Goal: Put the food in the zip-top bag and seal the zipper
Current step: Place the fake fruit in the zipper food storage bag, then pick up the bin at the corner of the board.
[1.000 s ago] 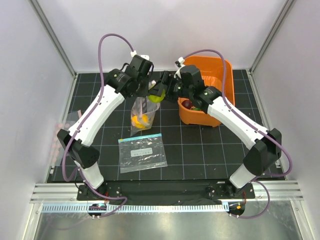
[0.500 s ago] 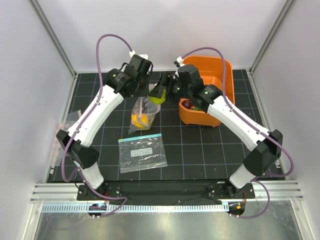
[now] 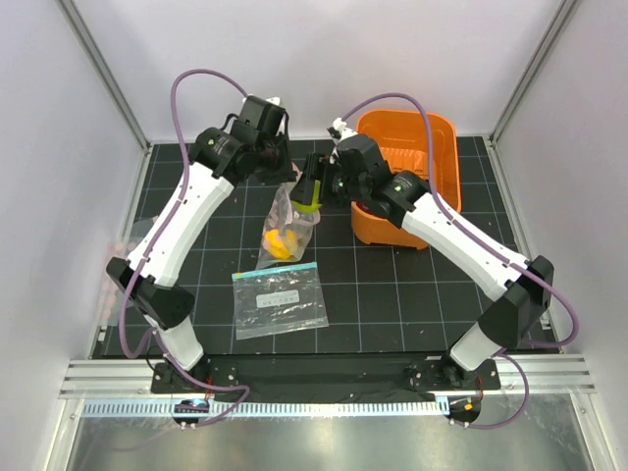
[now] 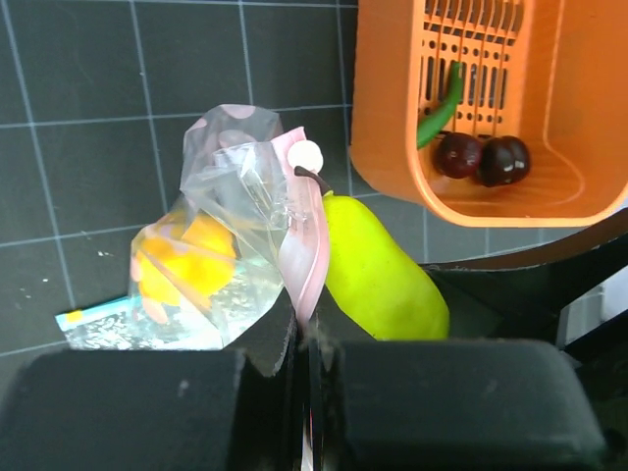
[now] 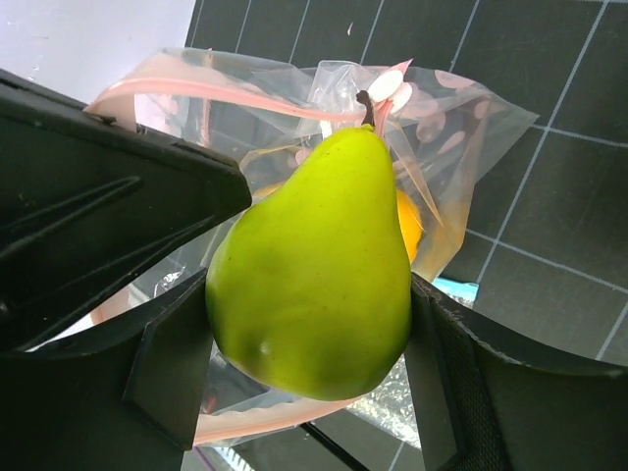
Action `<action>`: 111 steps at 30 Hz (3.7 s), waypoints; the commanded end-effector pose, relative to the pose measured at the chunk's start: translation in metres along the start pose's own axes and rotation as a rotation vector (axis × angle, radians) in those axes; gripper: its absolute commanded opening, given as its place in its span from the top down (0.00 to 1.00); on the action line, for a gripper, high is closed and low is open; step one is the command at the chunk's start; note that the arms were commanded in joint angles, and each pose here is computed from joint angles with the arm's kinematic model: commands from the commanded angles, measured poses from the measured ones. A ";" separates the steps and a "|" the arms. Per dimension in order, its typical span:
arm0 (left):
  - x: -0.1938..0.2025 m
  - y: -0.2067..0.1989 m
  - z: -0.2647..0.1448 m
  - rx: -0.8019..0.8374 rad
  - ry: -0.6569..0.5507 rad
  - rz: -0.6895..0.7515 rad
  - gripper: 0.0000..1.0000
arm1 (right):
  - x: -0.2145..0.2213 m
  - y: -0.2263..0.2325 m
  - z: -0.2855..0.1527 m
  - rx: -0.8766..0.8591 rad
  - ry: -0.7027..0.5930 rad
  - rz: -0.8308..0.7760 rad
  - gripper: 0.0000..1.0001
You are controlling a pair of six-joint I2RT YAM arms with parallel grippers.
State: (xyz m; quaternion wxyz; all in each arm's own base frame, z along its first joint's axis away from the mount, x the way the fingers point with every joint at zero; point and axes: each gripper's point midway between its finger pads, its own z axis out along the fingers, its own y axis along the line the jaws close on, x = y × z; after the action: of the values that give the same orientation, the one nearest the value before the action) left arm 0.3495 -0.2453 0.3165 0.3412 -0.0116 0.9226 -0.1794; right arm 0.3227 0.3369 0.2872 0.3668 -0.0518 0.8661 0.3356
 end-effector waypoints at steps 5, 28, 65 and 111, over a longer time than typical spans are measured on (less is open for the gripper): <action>-0.013 -0.018 -0.004 0.129 -0.014 -0.089 0.97 | -0.023 0.032 -0.028 -0.076 -0.105 -0.118 0.50; -0.025 -0.022 -0.009 0.217 0.002 -0.161 0.97 | -0.005 0.037 -0.023 -0.015 -0.056 -0.211 0.33; -0.035 0.042 -0.014 -0.076 -0.096 0.026 0.97 | -0.069 -0.086 -0.056 0.387 -0.115 -0.005 0.18; -0.021 0.062 -0.002 -0.118 -0.064 0.021 0.98 | 0.000 -0.303 -0.134 0.962 0.041 0.435 0.74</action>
State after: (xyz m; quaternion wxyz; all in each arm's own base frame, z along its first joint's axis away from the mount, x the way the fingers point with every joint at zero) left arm 0.3722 -0.1869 0.2864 0.3353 -0.0292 0.9359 -0.1040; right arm 0.3293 0.0189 0.1661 0.2283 0.3098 0.9220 -0.0439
